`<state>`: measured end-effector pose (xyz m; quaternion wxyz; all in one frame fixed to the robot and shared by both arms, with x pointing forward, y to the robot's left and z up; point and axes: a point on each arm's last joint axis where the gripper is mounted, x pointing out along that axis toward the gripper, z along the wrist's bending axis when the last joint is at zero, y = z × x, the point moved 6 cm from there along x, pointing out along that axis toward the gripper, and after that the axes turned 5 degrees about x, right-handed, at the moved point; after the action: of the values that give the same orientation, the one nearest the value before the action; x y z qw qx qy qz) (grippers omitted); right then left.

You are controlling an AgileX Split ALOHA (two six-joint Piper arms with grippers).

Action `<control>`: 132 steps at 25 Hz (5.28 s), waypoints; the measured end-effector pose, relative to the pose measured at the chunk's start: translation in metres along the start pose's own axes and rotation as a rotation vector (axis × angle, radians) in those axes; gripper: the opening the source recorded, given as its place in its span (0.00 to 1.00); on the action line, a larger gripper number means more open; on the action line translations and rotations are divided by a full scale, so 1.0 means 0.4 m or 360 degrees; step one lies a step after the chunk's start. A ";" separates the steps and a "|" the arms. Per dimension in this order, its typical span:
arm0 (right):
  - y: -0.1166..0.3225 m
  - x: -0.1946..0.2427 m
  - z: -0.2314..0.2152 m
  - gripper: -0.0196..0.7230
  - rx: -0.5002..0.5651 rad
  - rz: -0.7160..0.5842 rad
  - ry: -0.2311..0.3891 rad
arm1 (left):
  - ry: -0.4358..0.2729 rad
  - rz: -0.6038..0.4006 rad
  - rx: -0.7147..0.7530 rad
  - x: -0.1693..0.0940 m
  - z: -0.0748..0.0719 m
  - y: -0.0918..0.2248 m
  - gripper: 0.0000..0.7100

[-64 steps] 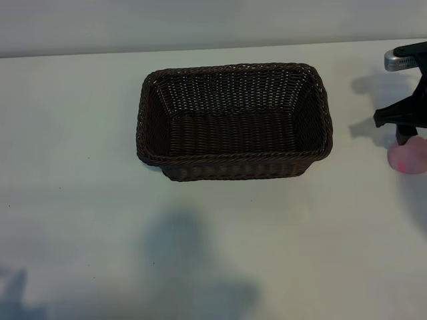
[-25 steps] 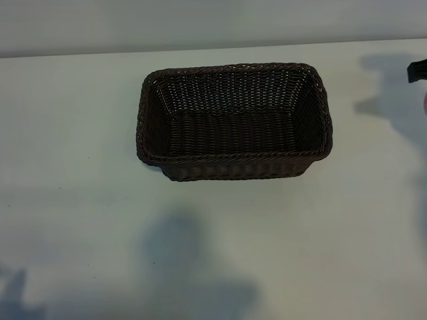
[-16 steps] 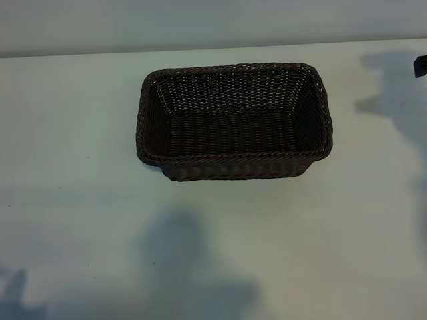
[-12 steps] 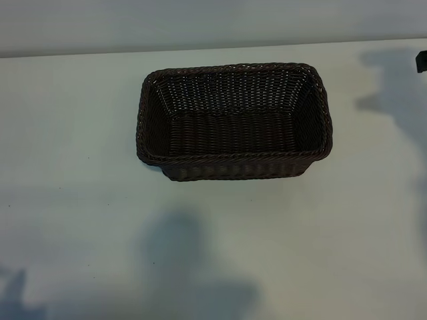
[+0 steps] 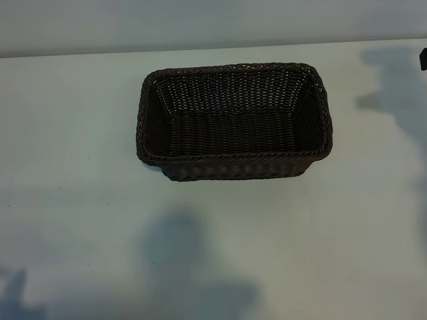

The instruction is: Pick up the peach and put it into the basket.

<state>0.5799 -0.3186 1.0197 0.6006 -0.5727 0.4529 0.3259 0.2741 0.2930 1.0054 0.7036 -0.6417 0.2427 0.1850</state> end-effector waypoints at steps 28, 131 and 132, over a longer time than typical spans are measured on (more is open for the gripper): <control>-0.042 -0.056 0.288 0.09 -0.0336 -0.0083 -0.0446 | 0.0000 0.0000 0.0003 0.000 0.000 0.000 0.76; -0.339 0.025 -0.186 0.66 0.0242 -0.0162 -0.0158 | 0.0000 0.0000 0.0002 0.000 0.000 0.000 0.76; -0.340 0.003 -0.185 0.66 0.0240 -0.0189 -0.0166 | 0.0000 0.0000 0.0002 0.000 0.000 0.000 0.76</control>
<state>0.6916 -0.4093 1.0770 0.6829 -0.5340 0.4097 0.2841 0.2741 0.2930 1.0054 0.7041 -0.6412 0.2429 0.1848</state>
